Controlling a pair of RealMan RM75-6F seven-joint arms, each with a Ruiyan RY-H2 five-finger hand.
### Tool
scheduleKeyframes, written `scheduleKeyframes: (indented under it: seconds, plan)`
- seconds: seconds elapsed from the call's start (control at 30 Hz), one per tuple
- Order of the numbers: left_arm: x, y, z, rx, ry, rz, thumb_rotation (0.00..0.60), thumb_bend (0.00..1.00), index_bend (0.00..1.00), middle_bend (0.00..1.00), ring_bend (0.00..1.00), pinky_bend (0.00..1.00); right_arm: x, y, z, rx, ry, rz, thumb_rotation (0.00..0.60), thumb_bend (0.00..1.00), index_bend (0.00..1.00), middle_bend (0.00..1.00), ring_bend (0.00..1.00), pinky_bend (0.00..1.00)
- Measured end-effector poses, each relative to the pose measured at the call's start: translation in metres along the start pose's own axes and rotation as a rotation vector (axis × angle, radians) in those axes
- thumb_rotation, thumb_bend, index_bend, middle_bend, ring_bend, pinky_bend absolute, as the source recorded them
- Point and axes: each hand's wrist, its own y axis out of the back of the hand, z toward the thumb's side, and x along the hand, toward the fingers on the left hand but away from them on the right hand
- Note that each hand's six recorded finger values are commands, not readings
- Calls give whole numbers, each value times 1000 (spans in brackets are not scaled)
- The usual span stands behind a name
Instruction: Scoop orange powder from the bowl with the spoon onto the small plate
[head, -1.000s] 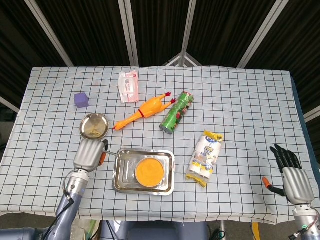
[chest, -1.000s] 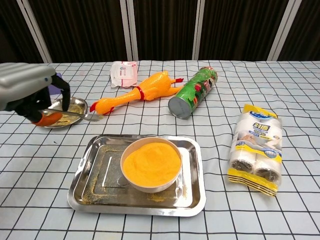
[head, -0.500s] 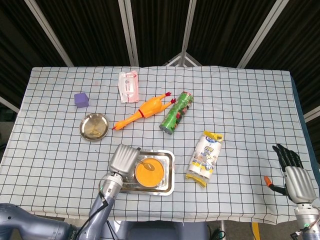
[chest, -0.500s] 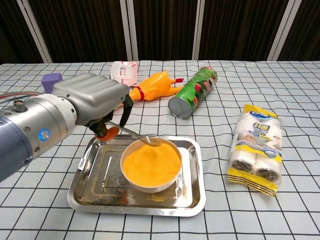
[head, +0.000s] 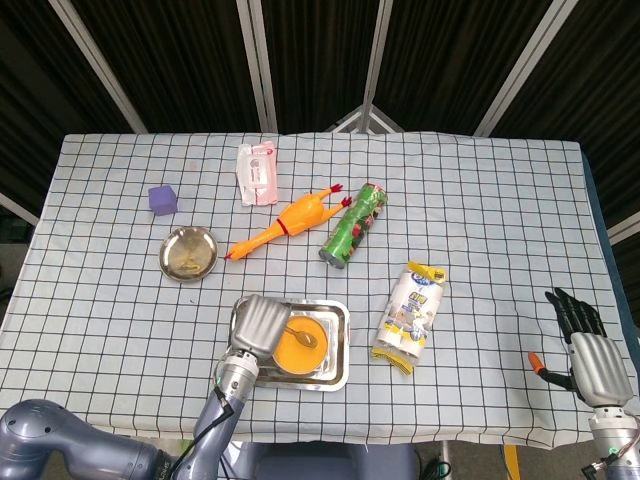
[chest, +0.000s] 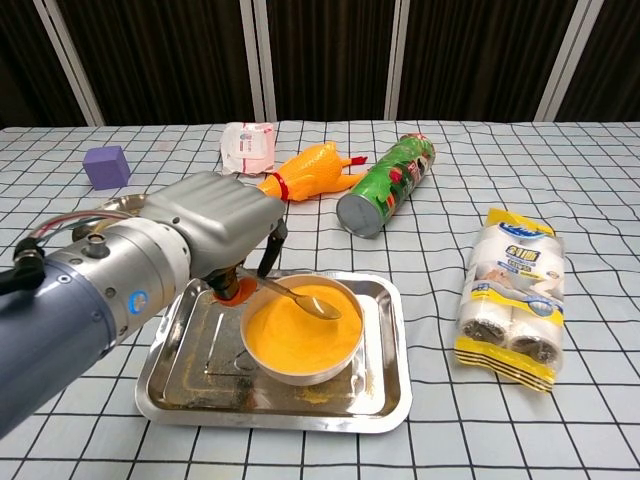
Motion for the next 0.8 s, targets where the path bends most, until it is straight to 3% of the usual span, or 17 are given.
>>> scheduleKeyframes:
  seconds: [0.17,0.43,0.8]
  plan:
    - [-2,5,-7,-10,6,9,600,369,433,1000,991,991,0,0,0,-4,1,0,600,358,0,0,0,0]
    - [-5,14,-17,-36,11,18,600,365,423,1000,991,991,1,0,1,-6,3,2,600,359,0,0,0,0]
    - [-2,7,-14,-13,3,-15,600,366,455,1000,991,991,1,0,1,-12,1,2,600,359,0,0,0,0]
